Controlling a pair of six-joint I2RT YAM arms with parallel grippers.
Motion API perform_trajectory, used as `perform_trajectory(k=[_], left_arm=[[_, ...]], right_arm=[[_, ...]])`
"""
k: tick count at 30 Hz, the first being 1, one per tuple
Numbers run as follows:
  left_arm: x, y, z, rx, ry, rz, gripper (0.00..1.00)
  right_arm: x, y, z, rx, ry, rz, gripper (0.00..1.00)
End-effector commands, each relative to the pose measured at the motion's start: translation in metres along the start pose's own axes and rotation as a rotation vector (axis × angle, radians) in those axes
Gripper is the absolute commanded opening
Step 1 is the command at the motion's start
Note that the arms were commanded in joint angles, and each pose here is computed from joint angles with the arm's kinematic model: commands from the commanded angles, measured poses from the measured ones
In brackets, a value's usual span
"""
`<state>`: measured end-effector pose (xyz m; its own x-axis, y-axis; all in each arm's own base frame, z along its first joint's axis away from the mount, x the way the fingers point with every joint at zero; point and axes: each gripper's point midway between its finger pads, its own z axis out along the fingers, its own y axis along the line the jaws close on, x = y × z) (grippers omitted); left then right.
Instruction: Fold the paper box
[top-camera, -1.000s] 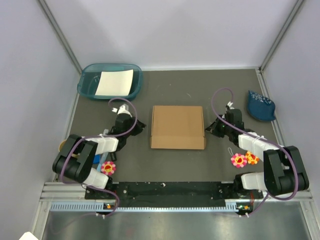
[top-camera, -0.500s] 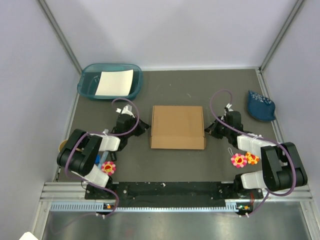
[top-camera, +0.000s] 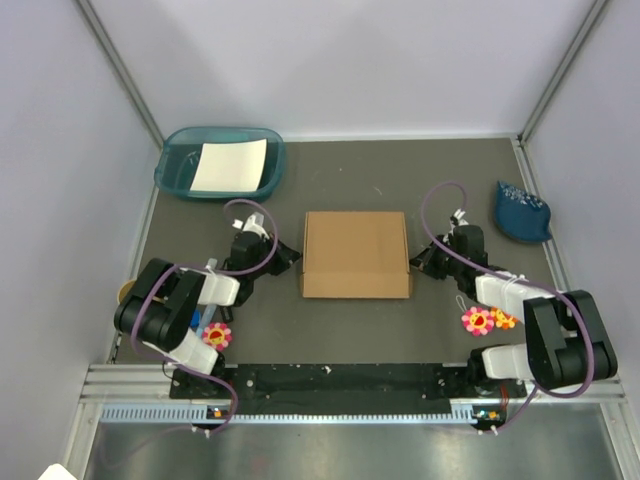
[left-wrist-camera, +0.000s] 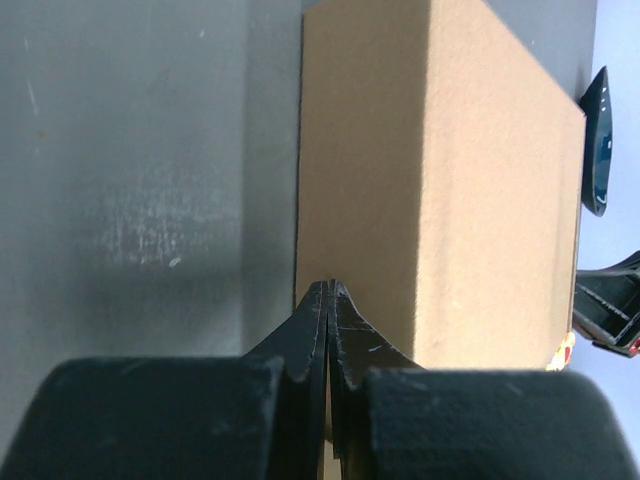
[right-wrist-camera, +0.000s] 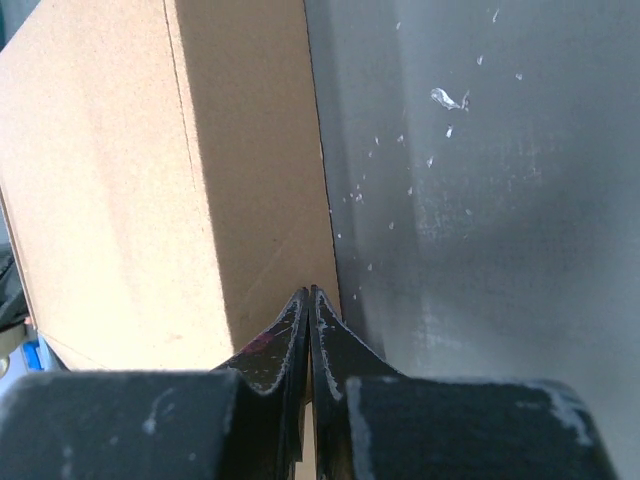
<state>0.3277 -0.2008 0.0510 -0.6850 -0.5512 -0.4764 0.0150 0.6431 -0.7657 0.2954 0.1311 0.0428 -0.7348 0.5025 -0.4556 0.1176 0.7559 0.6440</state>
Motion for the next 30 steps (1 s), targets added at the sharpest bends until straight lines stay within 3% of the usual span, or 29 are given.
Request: perform_trajectory(k=[1, 14, 30], left_arm=[[0.004, -0.006, -0.004, 0.045, 0.001, 0.000, 0.00], [0.004, -0.041, -0.019, 0.173, 0.016, 0.027, 0.00], [-0.021, -0.102, -0.077, 0.303, -0.051, 0.103, 0.00]], right_arm=[[-0.016, 0.011, -0.003, -0.037, -0.066, -0.022, 0.00], [0.001, 0.040, -0.020, -0.150, -0.020, -0.076, 0.00], [-0.025, 0.096, -0.088, -0.246, -0.108, -0.130, 0.00]])
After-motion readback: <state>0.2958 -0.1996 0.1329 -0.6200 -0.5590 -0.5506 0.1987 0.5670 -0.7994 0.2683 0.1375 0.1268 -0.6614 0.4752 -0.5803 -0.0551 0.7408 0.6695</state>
